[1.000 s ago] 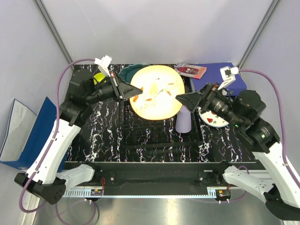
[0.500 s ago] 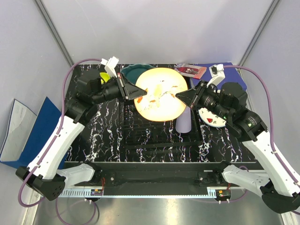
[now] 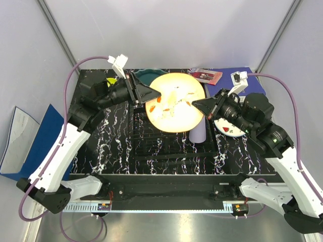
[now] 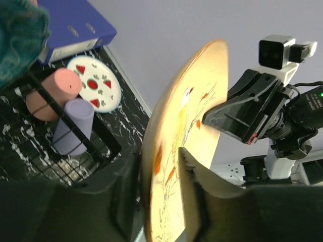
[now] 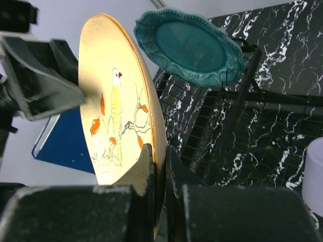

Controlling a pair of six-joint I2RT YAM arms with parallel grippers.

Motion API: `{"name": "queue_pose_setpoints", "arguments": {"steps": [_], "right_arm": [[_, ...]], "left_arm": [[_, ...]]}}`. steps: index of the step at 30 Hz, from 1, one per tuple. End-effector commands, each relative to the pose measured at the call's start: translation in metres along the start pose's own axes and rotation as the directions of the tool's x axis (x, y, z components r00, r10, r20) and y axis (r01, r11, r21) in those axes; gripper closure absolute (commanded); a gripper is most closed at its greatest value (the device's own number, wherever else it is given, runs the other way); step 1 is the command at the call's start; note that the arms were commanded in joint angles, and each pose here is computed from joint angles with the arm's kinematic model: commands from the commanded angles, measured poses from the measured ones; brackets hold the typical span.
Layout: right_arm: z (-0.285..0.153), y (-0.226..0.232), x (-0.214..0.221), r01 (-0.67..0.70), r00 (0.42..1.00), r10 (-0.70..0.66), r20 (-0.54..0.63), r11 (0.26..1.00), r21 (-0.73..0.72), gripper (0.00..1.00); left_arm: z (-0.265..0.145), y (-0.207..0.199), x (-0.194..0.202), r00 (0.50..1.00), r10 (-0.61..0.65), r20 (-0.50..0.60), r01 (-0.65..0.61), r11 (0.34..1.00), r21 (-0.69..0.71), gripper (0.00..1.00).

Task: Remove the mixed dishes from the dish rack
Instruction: Place the plate on the plate.

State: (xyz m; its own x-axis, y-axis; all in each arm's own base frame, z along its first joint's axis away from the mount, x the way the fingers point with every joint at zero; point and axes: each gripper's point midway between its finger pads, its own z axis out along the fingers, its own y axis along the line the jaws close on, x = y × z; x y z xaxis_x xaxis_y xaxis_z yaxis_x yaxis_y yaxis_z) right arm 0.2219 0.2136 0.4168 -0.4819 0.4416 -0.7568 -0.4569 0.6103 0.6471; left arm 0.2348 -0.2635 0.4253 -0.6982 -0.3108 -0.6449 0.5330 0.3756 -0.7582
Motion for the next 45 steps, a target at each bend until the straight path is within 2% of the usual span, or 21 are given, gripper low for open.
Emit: {"name": "queue_pose_setpoints", "arguments": {"steps": [1,2,3,9,16,21,26,29,30,31,32,33,34,35,36,39,45], "right_arm": [[-0.016,0.020,-0.017,0.038,0.997,-0.034,0.065,0.997,-0.067,1.00],[-0.017,0.021,-0.018,0.038,0.997,-0.034,0.070,0.997,-0.067,1.00],[-0.018,0.021,-0.019,0.035,0.997,-0.030,0.071,0.997,-0.064,1.00],[-0.040,0.011,-0.047,0.037,0.979,-0.042,0.200,0.999,0.027,1.00],[-0.083,-0.012,-0.107,-0.003,0.895,-0.109,0.433,0.968,0.250,1.00],[-0.099,-0.032,-0.126,-0.048,0.860,-0.161,0.483,0.919,0.391,1.00],[-0.105,-0.046,-0.146,-0.080,0.822,-0.230,0.521,0.859,0.505,1.00],[-0.090,-0.048,-0.154,-0.072,0.825,-0.259,0.501,0.833,0.549,1.00],[-0.073,-0.053,-0.152,-0.057,0.841,-0.269,0.470,0.819,0.571,1.00],[-0.076,-0.065,-0.164,-0.083,0.829,-0.279,0.484,0.794,0.602,1.00],[-0.071,-0.074,-0.169,-0.115,0.832,-0.252,0.493,0.793,0.599,1.00],[-0.051,-0.083,-0.168,-0.107,0.870,-0.192,0.454,0.825,0.555,1.00],[-0.047,-0.097,-0.173,-0.185,0.870,-0.106,0.481,0.834,0.519,1.00],[-0.066,-0.133,-0.195,-0.265,0.838,-0.095,0.537,0.790,0.553,1.00],[-0.050,-0.141,-0.190,-0.268,0.861,-0.046,0.507,0.805,0.529,1.00],[-0.045,-0.169,-0.198,-0.268,0.859,-0.081,0.505,0.771,0.578,1.00],[-0.035,-0.221,-0.185,-0.393,0.824,0.079,0.561,0.792,0.467,1.00]], "left_arm": [[-0.017,-0.058,-0.045,0.972,0.151,0.180,-0.175,0.976,0.127,0.29],[-0.018,-0.059,-0.047,0.970,0.156,0.188,-0.181,0.976,0.122,0.10],[-0.020,-0.060,-0.049,0.967,0.160,0.196,-0.186,0.975,0.118,0.01],[-0.038,-0.056,-0.070,0.936,0.180,0.303,-0.201,0.979,0.038,0.01],[-0.089,-0.060,-0.088,0.844,0.256,0.471,-0.251,0.965,-0.074,0.01],[-0.114,-0.062,-0.081,0.805,0.286,0.520,-0.266,0.957,-0.115,0.01],[-0.111,-0.048,-0.065,0.827,0.265,0.496,-0.246,0.964,-0.105,0.01],[-0.099,-0.036,-0.051,0.865,0.222,0.450,-0.212,0.974,-0.073,0.01],[-0.097,-0.034,-0.045,0.877,0.206,0.434,-0.201,0.978,-0.057,0.01],[-0.093,-0.026,-0.040,0.887,0.195,0.418,-0.188,0.980,-0.058,0.01],[-0.092,-0.023,-0.036,0.893,0.188,0.410,-0.181,0.982,-0.056,0.01],[-0.093,-0.024,-0.033,0.893,0.185,0.410,-0.182,0.982,-0.047,0.01],[-0.091,-0.018,-0.029,0.898,0.180,0.402,-0.175,0.983,-0.051,0.01],[-0.092,-0.016,-0.027,0.898,0.179,0.402,-0.173,0.984,-0.050,0.01],[-0.093,-0.016,-0.025,0.897,0.182,0.402,-0.177,0.983,-0.051,0.01],[-0.098,-0.013,-0.020,0.893,0.200,0.402,-0.190,0.980,-0.065,0.01],[-0.093,0.003,-0.010,0.905,0.209,0.371,-0.185,0.978,-0.100,0.01]]}}
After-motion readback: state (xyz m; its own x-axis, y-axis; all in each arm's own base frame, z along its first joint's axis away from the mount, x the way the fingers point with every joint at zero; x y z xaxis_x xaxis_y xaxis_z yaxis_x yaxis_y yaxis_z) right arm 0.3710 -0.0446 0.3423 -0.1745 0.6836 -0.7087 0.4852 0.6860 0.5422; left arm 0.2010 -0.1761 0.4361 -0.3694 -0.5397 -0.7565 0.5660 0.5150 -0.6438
